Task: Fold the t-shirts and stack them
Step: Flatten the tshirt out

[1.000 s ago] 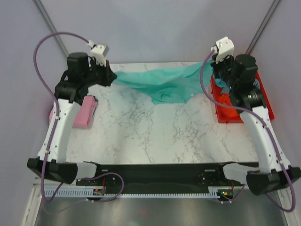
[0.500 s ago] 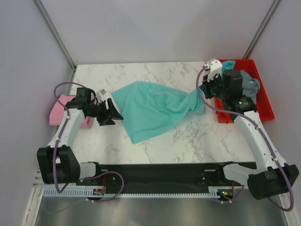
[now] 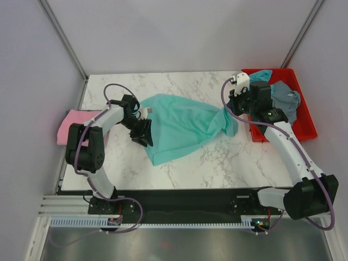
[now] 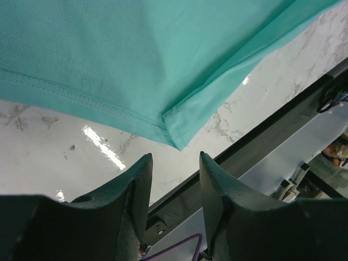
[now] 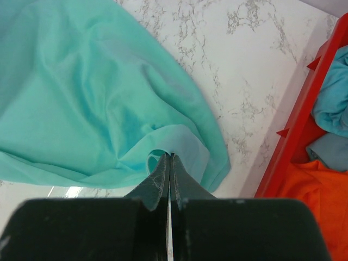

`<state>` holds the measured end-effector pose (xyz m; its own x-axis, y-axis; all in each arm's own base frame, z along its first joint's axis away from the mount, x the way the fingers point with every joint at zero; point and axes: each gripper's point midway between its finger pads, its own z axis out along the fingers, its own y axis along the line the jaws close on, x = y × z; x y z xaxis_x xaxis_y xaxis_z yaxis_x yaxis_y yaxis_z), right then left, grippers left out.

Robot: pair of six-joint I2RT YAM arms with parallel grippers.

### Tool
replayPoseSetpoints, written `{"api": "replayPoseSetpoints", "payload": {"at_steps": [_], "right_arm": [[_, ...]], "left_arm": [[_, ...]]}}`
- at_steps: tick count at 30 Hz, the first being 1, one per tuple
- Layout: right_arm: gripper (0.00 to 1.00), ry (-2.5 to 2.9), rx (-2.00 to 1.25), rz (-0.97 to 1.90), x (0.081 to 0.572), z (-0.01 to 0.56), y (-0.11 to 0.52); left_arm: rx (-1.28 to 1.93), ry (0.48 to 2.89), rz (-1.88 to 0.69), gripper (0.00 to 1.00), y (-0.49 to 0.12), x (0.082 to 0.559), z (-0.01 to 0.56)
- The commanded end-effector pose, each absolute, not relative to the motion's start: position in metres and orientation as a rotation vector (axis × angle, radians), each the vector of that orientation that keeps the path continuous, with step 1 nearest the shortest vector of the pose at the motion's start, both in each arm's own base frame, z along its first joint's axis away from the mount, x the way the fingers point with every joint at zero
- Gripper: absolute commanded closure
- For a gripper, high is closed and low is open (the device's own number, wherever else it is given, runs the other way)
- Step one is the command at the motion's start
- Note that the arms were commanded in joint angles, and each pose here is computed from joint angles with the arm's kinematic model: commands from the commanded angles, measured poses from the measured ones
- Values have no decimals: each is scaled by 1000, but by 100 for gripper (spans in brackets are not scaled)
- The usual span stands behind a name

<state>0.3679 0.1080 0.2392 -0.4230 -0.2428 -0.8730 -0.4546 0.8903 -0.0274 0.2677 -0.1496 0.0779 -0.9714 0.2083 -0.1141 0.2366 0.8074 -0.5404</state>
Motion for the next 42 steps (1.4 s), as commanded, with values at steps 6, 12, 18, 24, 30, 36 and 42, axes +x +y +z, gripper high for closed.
{"api": "replayPoseSetpoints", "payload": {"at_steps": [6,12,18,24,30,36,42], "right_arm": [[100,1971,-512,250,382,257,111],[100,1969,-520,243,385,258,111],[100,1959,-519,229,388,262,109],[100,1957,-520,215,386,262,106],[100,1960,-522,204,387,259,104],[100,1965,-529,199,388,256,104],[100,1968,-530,197,390,254,104]], "left_arm": [[451,3042,-801,50,-137,269,59],[515,3067,-843,44,-154,266,52],[606,3102,-891,45,-176,254,43],[619,3132,-898,48,-181,250,34],[612,3151,-907,50,-182,251,28],[653,3144,-931,64,-190,250,29],[668,3149,-942,72,-191,244,29]]}}
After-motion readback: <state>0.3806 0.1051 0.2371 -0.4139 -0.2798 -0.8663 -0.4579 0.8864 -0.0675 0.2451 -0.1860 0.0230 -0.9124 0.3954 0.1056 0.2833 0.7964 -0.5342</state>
